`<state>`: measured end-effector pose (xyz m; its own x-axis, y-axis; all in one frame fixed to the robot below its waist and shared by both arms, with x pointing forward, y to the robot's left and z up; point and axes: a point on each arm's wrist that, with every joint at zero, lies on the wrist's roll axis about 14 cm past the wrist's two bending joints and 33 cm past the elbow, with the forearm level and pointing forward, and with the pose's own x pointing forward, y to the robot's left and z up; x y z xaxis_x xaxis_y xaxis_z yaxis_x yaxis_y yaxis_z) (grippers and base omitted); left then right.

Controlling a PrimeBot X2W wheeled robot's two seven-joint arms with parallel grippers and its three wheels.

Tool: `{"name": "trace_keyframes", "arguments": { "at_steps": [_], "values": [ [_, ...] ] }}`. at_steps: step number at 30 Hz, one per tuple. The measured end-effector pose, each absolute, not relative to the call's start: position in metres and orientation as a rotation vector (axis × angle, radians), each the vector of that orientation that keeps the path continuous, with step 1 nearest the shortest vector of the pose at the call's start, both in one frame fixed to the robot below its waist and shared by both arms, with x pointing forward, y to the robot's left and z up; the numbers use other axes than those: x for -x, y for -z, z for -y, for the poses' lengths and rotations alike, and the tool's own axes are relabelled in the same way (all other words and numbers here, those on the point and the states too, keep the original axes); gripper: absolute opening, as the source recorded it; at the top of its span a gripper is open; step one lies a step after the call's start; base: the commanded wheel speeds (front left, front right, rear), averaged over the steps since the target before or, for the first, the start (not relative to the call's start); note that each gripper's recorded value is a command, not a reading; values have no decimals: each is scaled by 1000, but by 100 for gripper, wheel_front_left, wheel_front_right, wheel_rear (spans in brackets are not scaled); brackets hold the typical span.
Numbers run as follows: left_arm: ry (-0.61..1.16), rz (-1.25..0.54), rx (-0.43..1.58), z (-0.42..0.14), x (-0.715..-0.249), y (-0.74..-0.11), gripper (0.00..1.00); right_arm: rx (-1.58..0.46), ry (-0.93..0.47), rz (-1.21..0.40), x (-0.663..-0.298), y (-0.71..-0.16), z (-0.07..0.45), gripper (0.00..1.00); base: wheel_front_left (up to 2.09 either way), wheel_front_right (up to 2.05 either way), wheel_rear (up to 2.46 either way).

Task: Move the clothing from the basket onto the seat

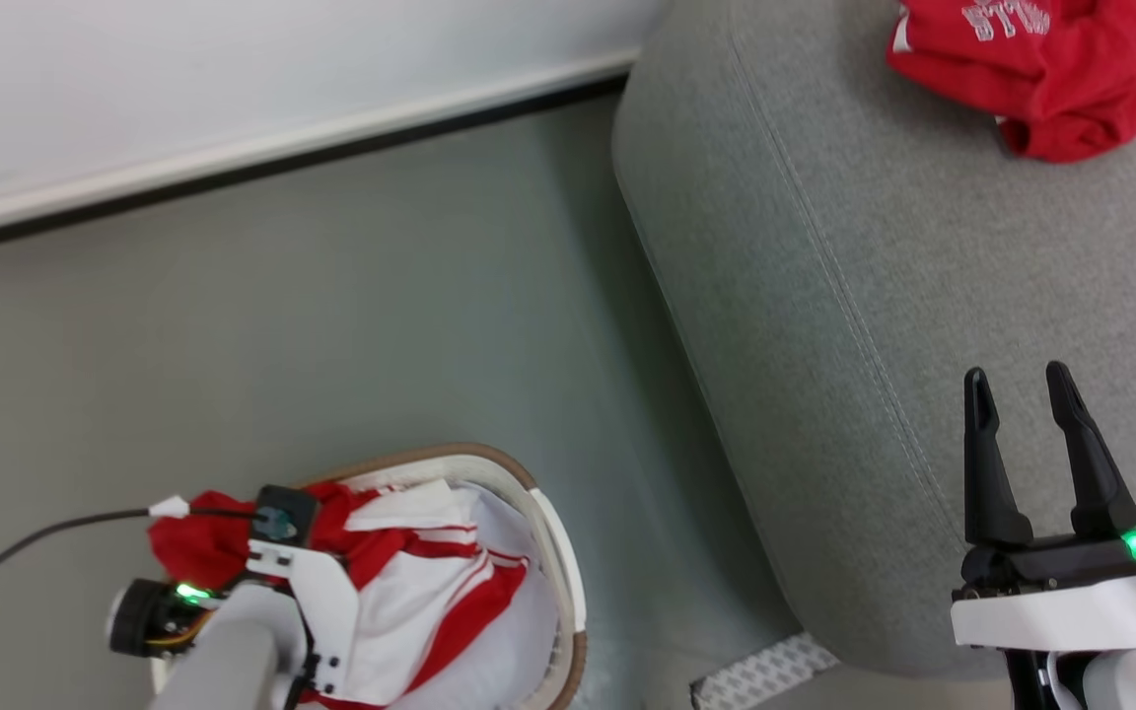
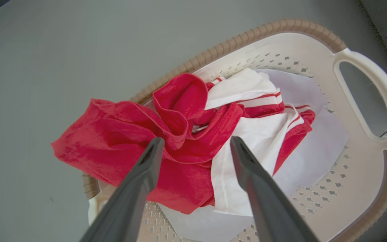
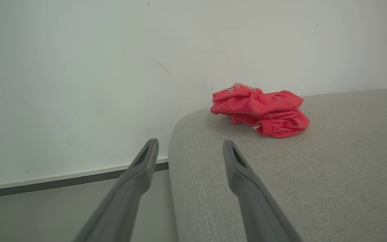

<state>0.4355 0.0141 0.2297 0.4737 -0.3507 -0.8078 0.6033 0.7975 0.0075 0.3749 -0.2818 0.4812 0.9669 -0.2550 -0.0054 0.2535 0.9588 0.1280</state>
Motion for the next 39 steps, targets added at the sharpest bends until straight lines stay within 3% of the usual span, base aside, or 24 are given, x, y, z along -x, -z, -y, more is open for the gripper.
{"name": "trace_keyframes", "arguments": {
  "at_steps": [27, 28, 29, 31, 39],
  "values": [
    [531, -1060, -393, -32, -468, -139, 100, -160, 302, -120, -399, -427, 291, 100, 0, 0, 0],
    [530, -1058, -393, -32, -468, -138, 51, -161, 302, -124, -399, -425, 291, 100, 0, 0, 0],
    [528, -1057, -393, -32, -468, -136, 41, -161, 302, -128, -399, -423, 291, 100, 0, 0, 0],
    [533, -1057, -392, -31, -467, -133, 0, -160, 303, -134, -400, -421, 292, 100, 0, 0, 0],
    [565, -991, -345, -15, -467, -146, 0, -152, 313, -126, -400, -423, 296, 100, 0, 0, 0]
  ]
}}
